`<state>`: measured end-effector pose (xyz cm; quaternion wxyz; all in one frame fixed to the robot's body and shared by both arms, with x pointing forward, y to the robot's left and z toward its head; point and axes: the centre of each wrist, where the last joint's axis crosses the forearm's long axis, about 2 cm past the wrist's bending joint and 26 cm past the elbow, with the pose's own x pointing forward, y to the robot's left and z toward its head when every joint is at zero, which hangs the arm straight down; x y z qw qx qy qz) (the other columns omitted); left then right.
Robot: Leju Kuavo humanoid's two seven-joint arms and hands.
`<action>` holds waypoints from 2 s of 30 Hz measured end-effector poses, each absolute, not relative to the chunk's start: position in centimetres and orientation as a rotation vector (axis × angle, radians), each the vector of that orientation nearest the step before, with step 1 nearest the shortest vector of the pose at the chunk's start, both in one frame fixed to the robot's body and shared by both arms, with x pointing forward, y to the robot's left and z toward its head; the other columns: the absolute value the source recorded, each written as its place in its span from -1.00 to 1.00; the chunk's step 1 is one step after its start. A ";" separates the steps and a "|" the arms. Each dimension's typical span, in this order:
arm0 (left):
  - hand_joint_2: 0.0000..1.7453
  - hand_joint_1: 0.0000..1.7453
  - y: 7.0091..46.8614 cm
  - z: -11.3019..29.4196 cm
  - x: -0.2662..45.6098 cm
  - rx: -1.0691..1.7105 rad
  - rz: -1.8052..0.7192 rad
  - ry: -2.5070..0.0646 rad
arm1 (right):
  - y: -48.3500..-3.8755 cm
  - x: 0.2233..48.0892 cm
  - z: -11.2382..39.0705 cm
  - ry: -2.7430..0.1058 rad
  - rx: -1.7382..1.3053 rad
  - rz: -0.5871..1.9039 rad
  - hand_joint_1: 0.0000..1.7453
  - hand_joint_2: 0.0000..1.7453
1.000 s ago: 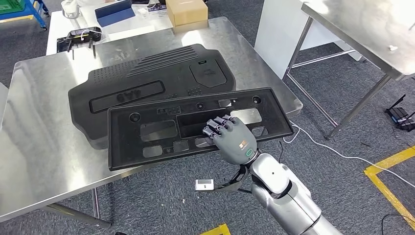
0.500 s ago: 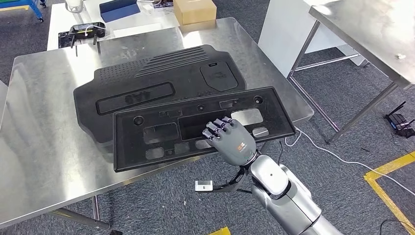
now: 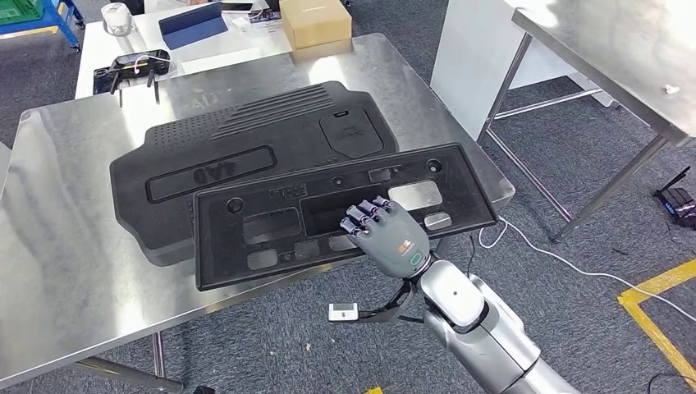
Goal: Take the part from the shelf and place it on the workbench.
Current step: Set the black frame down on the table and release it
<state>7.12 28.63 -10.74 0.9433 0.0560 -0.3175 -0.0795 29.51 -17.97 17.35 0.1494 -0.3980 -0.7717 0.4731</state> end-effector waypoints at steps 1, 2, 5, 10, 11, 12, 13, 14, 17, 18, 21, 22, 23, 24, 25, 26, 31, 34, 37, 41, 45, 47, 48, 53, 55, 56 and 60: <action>1.00 -1.00 28.7 -10.7 7.1 0.115 -0.162 -0.647 | -18.0 29.5 17.3 -2.217 -1.143 1.362 1.00 1.00; 1.00 -1.00 28.7 -10.7 7.2 0.116 -0.162 -0.647 | -17.9 29.5 17.3 -2.217 -1.143 1.363 1.00 1.00; 1.00 -1.00 28.7 -10.7 7.3 0.117 -0.162 -0.648 | -17.9 29.5 17.3 -2.218 -1.146 1.366 1.00 1.00; 1.00 -1.00 28.6 -10.7 7.4 0.119 -0.161 -0.646 | -17.9 29.5 17.3 -2.220 -1.148 1.368 1.00 1.00; 1.00 -1.00 28.6 -10.7 7.4 0.120 -0.161 -0.646 | -17.9 29.5 17.3 -2.220 -1.149 1.369 1.00 1.00; 1.00 -1.00 28.6 -10.7 7.4 0.120 -0.161 -0.646 | -17.9 29.5 17.3 -2.220 -1.148 1.370 1.00 1.00; 1.00 -1.00 28.6 -10.7 7.4 0.120 -0.161 -0.646 | -17.9 29.5 17.3 -2.219 -1.146 1.372 1.00 1.00; 1.00 -1.00 28.6 -10.7 7.4 0.120 -0.161 -0.646 | -17.9 29.5 17.2 -2.217 -1.144 1.375 1.00 1.00; 1.00 -1.00 28.5 -10.7 7.4 0.118 -0.162 -0.647 | -17.9 29.5 17.1 -2.216 -1.143 1.377 1.00 1.00; 1.00 -1.00 28.5 -10.7 7.4 0.116 -0.162 -0.647 | -17.9 29.5 17.2 -2.217 -1.144 1.377 1.00 1.00; 1.00 -1.00 28.5 -10.7 7.4 0.116 -0.162 -0.647 | -17.9 29.5 17.3 -2.220 -1.146 1.375 1.00 1.00; 1.00 -1.00 28.5 -10.7 7.4 0.116 -0.162 -0.647 | -17.9 29.5 17.3 -2.220 -1.147 1.375 1.00 1.00; 1.00 -1.00 28.5 -10.7 7.3 0.116 -0.162 -0.647 | -17.8 29.5 17.3 -2.221 -1.147 1.375 1.00 1.00; 1.00 -1.00 28.5 -10.7 7.4 0.117 -0.162 -0.647 | -17.8 29.6 17.3 -2.222 -1.148 1.374 1.00 1.00; 1.00 -1.00 28.5 -10.7 7.4 0.117 -0.162 -0.647 | -17.8 29.6 17.3 -2.223 -1.148 1.373 1.00 1.00; 1.00 -1.00 28.5 -10.7 7.4 0.118 -0.162 -0.647 | -17.8 29.6 17.3 -2.224 -1.148 1.372 1.00 1.00; 1.00 -1.00 28.5 -10.7 7.3 0.116 -0.164 -0.646 | -17.7 29.5 17.2 -2.221 -1.141 1.382 1.00 1.00; 1.00 -1.00 28.5 -10.7 7.5 0.117 -0.165 -0.649 | -17.6 29.5 17.1 -2.221 -1.140 1.384 1.00 1.00; 1.00 -1.00 28.5 -10.7 7.6 0.117 -0.165 -0.653 | -17.6 29.5 17.1 -2.221 -1.139 1.385 1.00 1.00; 1.00 -1.00 28.5 -10.7 7.6 0.116 -0.168 -0.659 | -17.7 29.5 17.1 -2.219 -1.143 1.388 1.00 1.00; 1.00 -1.00 28.6 -10.7 7.6 0.115 -0.168 -0.665 | -17.8 29.5 16.7 -2.206 -1.146 1.403 1.00 1.00; 1.00 -1.00 28.5 -10.7 7.6 0.113 -0.168 -0.666 | -17.8 29.5 16.7 -2.203 -1.147 1.407 1.00 1.00; 1.00 -1.00 28.5 -10.7 7.6 0.112 -0.168 -0.667 | -17.9 29.5 16.7 -2.203 -1.149 1.407 1.00 1.00; 1.00 -1.00 28.5 -10.7 7.6 0.108 -0.170 -0.669 | -17.9 29.6 16.7 -2.201 -1.151 1.410 1.00 1.00; 1.00 -1.00 28.5 -10.7 7.5 0.108 -0.172 -0.667 | -18.0 29.6 16.6 -2.198 -1.152 1.408 1.00 1.00; 1.00 -1.00 28.5 -10.7 7.5 0.109 -0.172 -0.666 | -18.0 29.6 16.6 -2.198 -1.153 1.406 1.00 1.00; 1.00 -1.00 28.5 -10.7 7.5 0.109 -0.173 -0.662 | -18.0 29.4 16.2 -2.187 -1.147 1.409 1.00 1.00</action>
